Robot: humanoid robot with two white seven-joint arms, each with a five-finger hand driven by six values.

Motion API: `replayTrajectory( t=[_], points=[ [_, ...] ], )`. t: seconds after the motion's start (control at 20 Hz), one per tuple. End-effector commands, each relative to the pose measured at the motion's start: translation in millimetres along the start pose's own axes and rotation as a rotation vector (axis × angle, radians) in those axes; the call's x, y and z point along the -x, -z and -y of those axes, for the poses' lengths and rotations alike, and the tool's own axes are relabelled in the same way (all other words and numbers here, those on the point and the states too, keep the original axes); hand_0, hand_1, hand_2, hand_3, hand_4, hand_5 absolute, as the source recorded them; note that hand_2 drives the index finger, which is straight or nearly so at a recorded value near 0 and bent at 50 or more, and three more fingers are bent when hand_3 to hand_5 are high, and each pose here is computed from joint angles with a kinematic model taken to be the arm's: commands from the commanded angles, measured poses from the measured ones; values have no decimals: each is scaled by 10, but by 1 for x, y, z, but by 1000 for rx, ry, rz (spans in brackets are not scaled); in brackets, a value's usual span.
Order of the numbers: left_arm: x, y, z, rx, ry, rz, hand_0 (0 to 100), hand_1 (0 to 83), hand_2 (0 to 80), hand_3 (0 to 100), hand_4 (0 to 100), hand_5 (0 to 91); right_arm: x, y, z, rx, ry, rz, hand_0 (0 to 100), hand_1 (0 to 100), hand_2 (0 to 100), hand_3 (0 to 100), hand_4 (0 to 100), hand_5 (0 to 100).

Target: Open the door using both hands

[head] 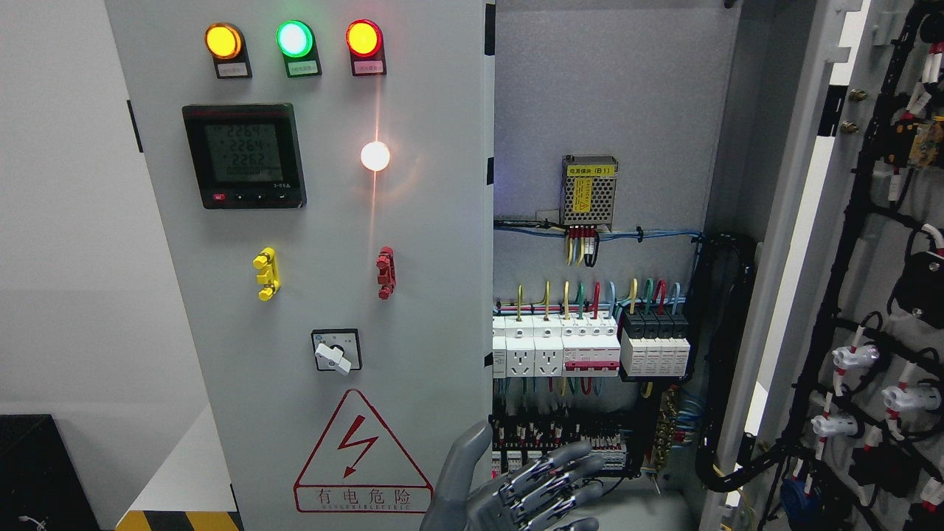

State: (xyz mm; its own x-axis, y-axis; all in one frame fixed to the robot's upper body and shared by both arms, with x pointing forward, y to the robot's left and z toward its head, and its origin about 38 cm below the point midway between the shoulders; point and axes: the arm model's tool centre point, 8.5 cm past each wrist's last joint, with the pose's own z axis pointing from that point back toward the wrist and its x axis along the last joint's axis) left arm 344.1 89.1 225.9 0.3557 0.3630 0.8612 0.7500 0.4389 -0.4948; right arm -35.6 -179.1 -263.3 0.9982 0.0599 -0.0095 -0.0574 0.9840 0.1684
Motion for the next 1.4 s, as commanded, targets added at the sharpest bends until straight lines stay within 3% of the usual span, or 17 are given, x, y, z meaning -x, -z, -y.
replayTrajectory(
  t=[0.0,0.25,0.5,0.65,0.9,1.05,1.2,1.35],
  points=[
    [42,-67,-43,-217,-16,-26,0,0,0,0,0,0,0,0,0,0,0,0,191,0,0,0,0,0],
    [107,-116,-89,-425,-96,-98,0,0,0,0,0,0,0,0,0,0,0,0,191,0,0,0,0,0],
    [167,-157,-110,-585,-151,-121,0,0,0,0,0,0,0,0,0,0,0,0,191,0,0,0,0,0],
    [204,-186,-125,-701,-163,-163,0,0,0,0,0,0,0,0,0,0,0,0,190,0,0,0,0,0],
    [276,-235,-153,-919,-234,-282,0,0,0,0,0,0,0,0,0,0,0,0,191,0,0,0,0,0],
    [323,-271,-157,-1032,-236,-413,0,0,0,0,0,0,0,0,0,0,0,0,190,0,0,0,0,0],
    [363,-296,-151,-1087,-184,-561,0,0,0,0,0,0,0,0,0,0,0,0,190,0,0,0,0,0],
    [396,-316,-138,-1146,-205,-664,0,0,0,0,0,0,0,0,0,0,0,0,190,0,0,0,0,0]
  ],
)
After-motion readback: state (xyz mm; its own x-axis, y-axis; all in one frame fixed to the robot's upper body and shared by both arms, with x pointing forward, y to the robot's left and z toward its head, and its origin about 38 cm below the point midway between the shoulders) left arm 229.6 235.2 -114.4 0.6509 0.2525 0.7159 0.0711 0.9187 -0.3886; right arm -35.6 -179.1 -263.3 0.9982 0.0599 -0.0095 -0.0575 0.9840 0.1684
